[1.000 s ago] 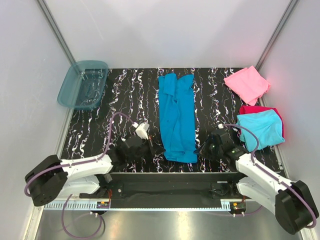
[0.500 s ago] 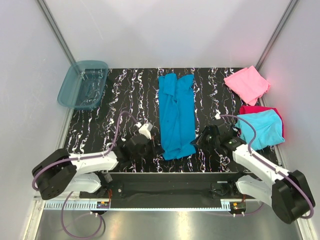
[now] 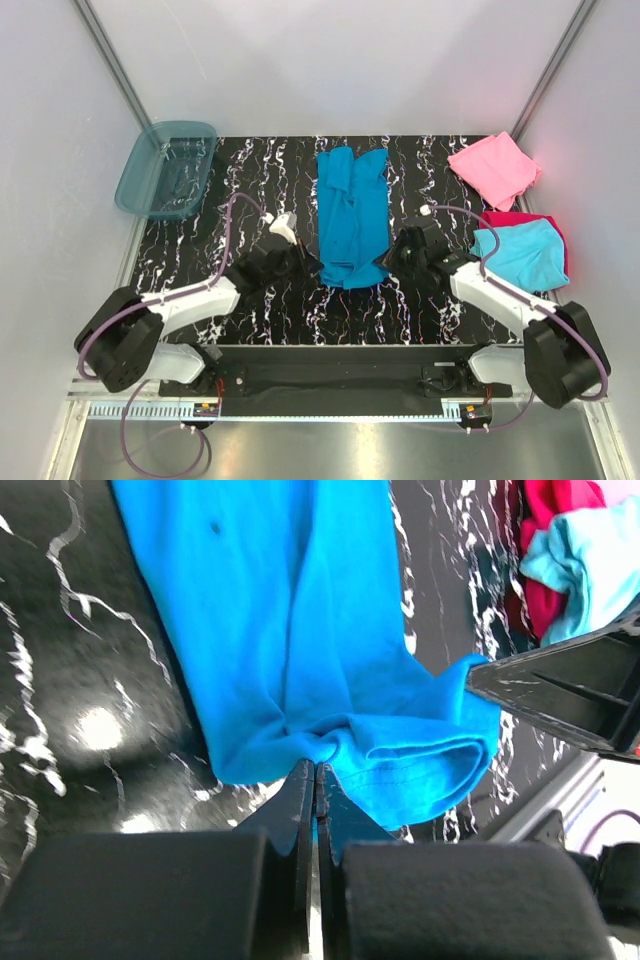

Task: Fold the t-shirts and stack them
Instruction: Fold the tshirt

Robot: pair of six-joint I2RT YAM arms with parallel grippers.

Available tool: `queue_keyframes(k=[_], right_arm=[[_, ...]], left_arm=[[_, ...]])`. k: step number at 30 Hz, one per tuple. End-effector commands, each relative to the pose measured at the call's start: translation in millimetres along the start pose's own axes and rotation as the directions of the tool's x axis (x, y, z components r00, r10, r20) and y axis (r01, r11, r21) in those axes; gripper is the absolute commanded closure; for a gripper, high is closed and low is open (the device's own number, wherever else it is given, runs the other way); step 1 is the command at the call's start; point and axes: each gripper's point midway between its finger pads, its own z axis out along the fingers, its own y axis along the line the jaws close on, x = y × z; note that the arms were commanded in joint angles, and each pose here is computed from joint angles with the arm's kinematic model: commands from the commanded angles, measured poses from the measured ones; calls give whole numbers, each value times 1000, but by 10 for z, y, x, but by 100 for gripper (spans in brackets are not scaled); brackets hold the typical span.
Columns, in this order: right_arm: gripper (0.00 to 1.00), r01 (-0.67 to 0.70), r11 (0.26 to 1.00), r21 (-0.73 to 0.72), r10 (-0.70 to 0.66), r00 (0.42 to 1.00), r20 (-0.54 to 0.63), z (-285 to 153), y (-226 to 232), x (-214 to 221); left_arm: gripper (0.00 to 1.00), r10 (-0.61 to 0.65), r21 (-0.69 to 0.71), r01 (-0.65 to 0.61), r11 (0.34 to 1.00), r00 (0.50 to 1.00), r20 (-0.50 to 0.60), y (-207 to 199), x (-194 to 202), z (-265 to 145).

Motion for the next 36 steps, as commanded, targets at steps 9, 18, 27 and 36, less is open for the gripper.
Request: queue_keyframes(k=[9, 18, 27, 36], right_arm=[[100, -26, 999, -23, 29, 989, 146, 358, 151, -739], [100, -36, 999, -23, 40, 977, 209, 618, 232, -1220], [100, -69, 996, -48, 77, 974, 211, 895, 276, -1436], [100, -109, 994, -22, 111, 969, 220, 1114, 67, -1471]], left_arm=[[100, 41, 10, -41, 999, 999, 14, 81, -377, 358], [99, 55, 18, -55, 998, 998, 20, 79, -740, 680], [85, 69, 6, -69, 998, 997, 22, 120, -1042, 824], [62, 75, -2, -75, 997, 997, -35, 222, -1050, 1164]])
